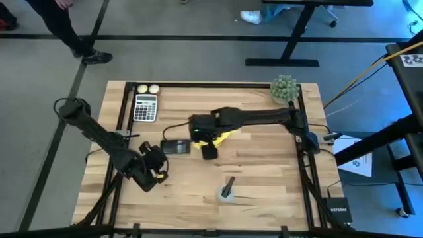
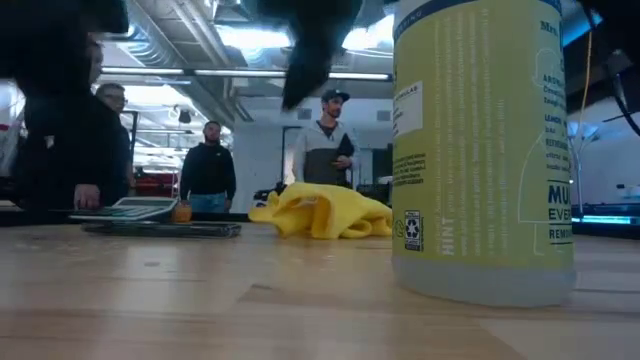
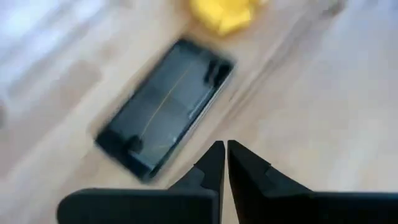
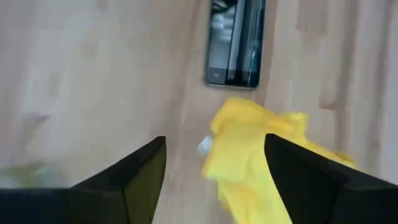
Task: Apply microfiber cloth
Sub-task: Return to Home Position
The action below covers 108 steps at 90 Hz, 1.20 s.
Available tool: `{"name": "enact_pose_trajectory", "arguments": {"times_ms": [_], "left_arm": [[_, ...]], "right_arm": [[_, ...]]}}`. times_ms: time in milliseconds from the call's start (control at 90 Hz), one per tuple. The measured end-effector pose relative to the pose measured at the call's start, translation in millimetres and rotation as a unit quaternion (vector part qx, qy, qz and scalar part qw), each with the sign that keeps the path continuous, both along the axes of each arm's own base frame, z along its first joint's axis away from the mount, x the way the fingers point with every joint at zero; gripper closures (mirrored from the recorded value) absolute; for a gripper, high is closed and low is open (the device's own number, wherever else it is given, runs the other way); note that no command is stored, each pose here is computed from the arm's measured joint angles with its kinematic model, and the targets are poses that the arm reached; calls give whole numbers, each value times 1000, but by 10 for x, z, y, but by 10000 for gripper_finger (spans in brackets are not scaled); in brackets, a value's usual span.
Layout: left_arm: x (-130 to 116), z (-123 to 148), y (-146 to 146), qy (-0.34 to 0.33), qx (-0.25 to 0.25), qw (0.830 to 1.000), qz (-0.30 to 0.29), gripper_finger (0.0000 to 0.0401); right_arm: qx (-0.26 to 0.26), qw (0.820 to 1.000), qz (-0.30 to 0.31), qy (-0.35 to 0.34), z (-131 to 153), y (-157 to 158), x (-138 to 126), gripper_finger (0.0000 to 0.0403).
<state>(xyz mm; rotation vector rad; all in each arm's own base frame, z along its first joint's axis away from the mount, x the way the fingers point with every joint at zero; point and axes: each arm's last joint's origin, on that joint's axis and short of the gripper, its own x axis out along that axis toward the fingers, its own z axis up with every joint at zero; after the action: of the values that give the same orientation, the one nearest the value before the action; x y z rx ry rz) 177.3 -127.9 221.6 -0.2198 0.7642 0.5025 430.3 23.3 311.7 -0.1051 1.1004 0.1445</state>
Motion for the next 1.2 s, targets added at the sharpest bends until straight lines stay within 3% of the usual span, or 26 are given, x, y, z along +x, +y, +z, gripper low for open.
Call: {"name": "enact_pose_trajectory", "arguments": {"times_ms": [189, 311, 422, 578, 744, 933, 1056, 1144, 1200], "left_arm": [[-40, 416, 206, -37, 45, 997, -53, 400], [-94, 511, 441, -26, 56, 995, -74, 401], [-96, 562, 672, -47, 48, 993, -101, 401], [-151, 559, 1017, -121, 21, 982, -143, 401], [-290, 395, 1293, -219, 21, 963, -156, 401], [-422, 99, 1436, -264, 16, 953, -151, 401], [-502, -44, 1472, -243, -13, 966, -89, 401], [-531, -106, 1488, -230, -47, 971, -35, 401], [-528, -113, 1498, -228, -44, 973, -16, 401]], "right_arm": [[3, 999, -33, -9, 457, 35, -524, 150], [-28, 998, -49, -39, 551, 64, -864, 159], [-18, 994, -55, -95, 566, 51, -1246, 199], [1, 983, -82, -164, 331, -77, -1804, 289], [45, 952, -92, -288, 71, -228, -2268, 390], [40, 916, -99, -387, -362, -322, -2625, 381], [27, 918, -145, -369, -677, -337, -2834, 380], [64, 918, -187, -343, -880, -334, -2927, 379], [81, 907, -197, -363, -929, -334, -2939, 379]]}}
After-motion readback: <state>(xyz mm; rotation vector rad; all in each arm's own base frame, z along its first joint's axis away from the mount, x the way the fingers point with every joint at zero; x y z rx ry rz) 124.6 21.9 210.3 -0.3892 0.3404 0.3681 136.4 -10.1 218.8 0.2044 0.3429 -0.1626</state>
